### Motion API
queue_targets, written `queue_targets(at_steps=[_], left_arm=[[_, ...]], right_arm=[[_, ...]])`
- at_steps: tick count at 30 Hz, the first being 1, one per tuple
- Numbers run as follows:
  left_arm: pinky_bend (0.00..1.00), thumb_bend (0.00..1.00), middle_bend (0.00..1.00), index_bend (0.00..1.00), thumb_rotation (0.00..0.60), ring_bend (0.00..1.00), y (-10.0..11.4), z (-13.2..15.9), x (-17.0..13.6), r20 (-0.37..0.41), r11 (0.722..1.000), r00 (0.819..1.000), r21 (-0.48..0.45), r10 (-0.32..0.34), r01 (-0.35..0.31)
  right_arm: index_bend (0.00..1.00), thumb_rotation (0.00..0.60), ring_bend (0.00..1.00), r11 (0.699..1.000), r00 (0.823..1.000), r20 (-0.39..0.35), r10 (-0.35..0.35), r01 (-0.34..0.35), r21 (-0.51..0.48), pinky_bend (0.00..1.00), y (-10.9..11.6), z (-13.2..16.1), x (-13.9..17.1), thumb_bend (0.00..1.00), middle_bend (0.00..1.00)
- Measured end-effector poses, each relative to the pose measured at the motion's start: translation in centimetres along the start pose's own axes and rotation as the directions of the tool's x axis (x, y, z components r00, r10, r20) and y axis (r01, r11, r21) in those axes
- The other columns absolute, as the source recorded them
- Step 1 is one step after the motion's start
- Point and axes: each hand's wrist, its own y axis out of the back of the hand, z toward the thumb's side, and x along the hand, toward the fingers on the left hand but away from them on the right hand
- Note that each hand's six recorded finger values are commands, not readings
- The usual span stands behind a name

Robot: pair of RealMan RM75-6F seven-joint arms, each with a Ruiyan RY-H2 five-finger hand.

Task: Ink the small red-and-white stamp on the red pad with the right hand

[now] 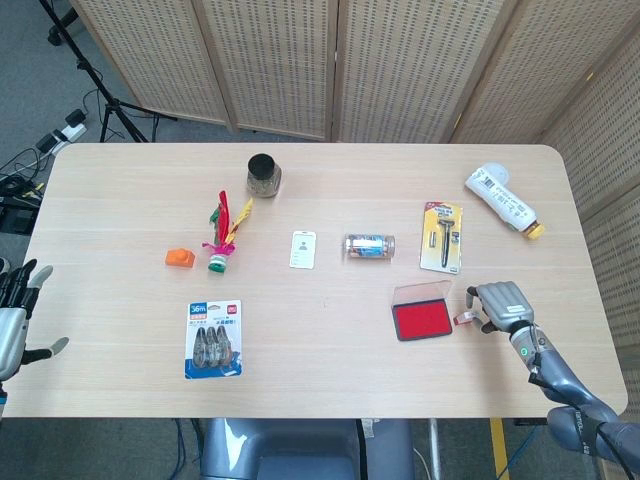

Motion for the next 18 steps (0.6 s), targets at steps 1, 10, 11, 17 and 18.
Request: queue_targets(at_steps=[1,10,11,17,18], left_arm=[[0.00,0.00,0.00,0.00,0.600,0.00,0.0,0.0,0.0,0.001,1.000,1.000,-0.001,0.000,0.000],[0.00,0.00,0.00,0.00,0.600,0.00,0.4,0.2,-0.3,0.011,1.000,1.000,-0.009,0.013,-0.013],[0.00,0.00,0.00,0.00,0.600,0.00,0.5,0.2,-0.4,0.012,1.000,1.000,-0.010,0.015,-0.015],[0.00,0.00,0.00,0.00,0.600,0.00,1.2,0.1,-0.7,0.018,0.999,0.999,-0.029,0.036,-0.035],[0.00,0.00,0.00,0.00,0.600,0.00,1.3,0.1,-0.8,0.019,0.999,0.999,-0.031,0.038,-0.038]], right_arm=[[0.42,0.600,0.99,1.000,1.000,0.000,-0.001,0.001,0.001,1.00,0.0,0.0,0.1,0.39,0.96],[0.40,0.600,0.99,0.999,0.999,-0.018,-0.045,0.045,0.015,1.00,0.9,0.0,1.6,0.40,0.93],[0.39,0.600,0.99,0.998,0.998,-0.021,-0.055,0.056,0.024,1.00,1.1,0.0,1.8,0.40,0.91],[0.26,0.600,0.68,0.981,0.985,-0.025,-0.173,0.174,0.088,0.91,4.1,-1.2,4.9,0.35,0.54],[0.20,0.600,0.48,0.975,0.980,-0.024,-0.199,0.201,0.091,0.77,4.8,-1.4,5.6,0.29,0.39]])
